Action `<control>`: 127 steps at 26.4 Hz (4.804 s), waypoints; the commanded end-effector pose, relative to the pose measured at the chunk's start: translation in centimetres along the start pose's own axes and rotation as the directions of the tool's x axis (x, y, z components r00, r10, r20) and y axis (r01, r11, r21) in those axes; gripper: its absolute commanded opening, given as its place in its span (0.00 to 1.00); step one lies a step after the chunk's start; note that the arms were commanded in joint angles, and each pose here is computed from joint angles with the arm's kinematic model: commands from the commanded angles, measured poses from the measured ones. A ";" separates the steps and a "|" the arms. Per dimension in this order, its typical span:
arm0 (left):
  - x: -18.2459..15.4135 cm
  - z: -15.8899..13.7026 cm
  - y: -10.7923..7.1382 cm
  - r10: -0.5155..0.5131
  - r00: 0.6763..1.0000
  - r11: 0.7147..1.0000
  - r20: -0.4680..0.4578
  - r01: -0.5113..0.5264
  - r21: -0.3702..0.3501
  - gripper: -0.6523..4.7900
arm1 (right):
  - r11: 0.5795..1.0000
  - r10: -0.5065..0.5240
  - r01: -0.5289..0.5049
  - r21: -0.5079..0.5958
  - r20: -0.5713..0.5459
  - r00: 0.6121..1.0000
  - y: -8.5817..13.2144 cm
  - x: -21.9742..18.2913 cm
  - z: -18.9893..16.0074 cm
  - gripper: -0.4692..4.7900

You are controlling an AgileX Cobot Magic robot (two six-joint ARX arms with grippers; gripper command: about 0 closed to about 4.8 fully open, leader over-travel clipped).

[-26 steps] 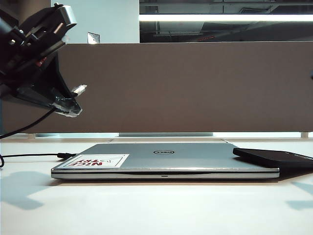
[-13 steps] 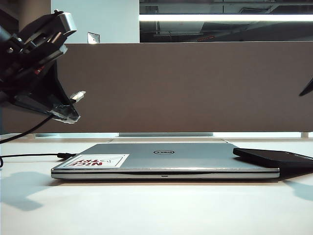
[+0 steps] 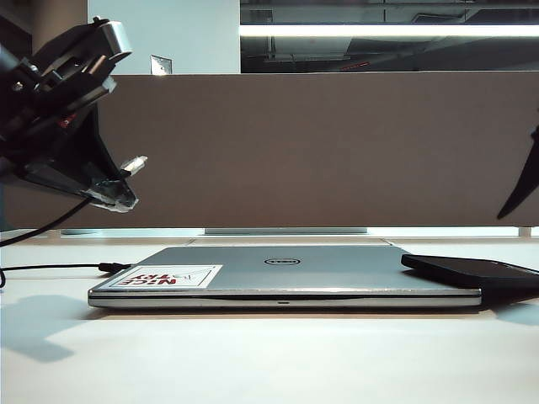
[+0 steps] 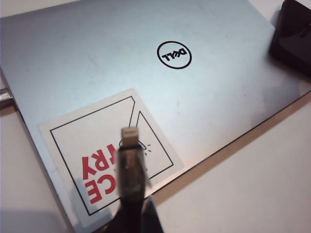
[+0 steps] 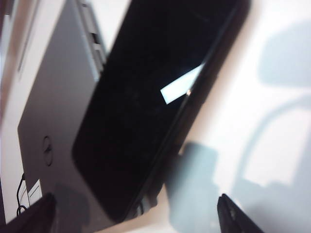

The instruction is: Pick up the charging cable and the phone, plug the charging cable into the charging port on the phone, and finally place them back on the table.

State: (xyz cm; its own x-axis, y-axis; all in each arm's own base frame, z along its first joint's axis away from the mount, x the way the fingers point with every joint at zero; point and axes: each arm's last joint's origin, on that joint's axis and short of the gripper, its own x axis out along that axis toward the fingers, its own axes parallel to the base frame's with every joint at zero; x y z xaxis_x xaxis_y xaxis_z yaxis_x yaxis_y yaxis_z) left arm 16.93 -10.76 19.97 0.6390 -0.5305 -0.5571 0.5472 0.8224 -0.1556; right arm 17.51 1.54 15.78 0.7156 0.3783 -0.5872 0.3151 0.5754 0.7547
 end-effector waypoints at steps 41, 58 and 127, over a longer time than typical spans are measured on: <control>-0.1 0.3 -0.1 -0.004 1.000 1.000 0.030 0.004 0.006 0.11 | 0.992 0.125 -0.125 0.018 -0.025 0.992 -1.5 6.0 1.6 0.65; -0.1 0.3 -0.1 -0.004 1.000 1.000 0.030 0.004 0.006 0.11 | 0.992 0.122 -0.122 0.017 -0.022 0.992 -1.5 6.0 1.6 0.49; -0.1 0.3 -0.1 -0.004 1.000 1.000 0.029 0.004 0.006 0.11 | 0.962 0.229 -0.216 -0.164 0.064 0.971 0.1 5.2 2.5 0.09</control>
State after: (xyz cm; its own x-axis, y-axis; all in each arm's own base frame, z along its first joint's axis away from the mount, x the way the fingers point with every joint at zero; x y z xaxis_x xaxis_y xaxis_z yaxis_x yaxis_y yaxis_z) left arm 17.01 -10.80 20.10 0.6467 -0.5352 -0.5435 0.5502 0.8208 -0.1537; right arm 22.84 1.78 13.36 0.8024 0.4591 -0.3813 0.0605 0.5730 0.8173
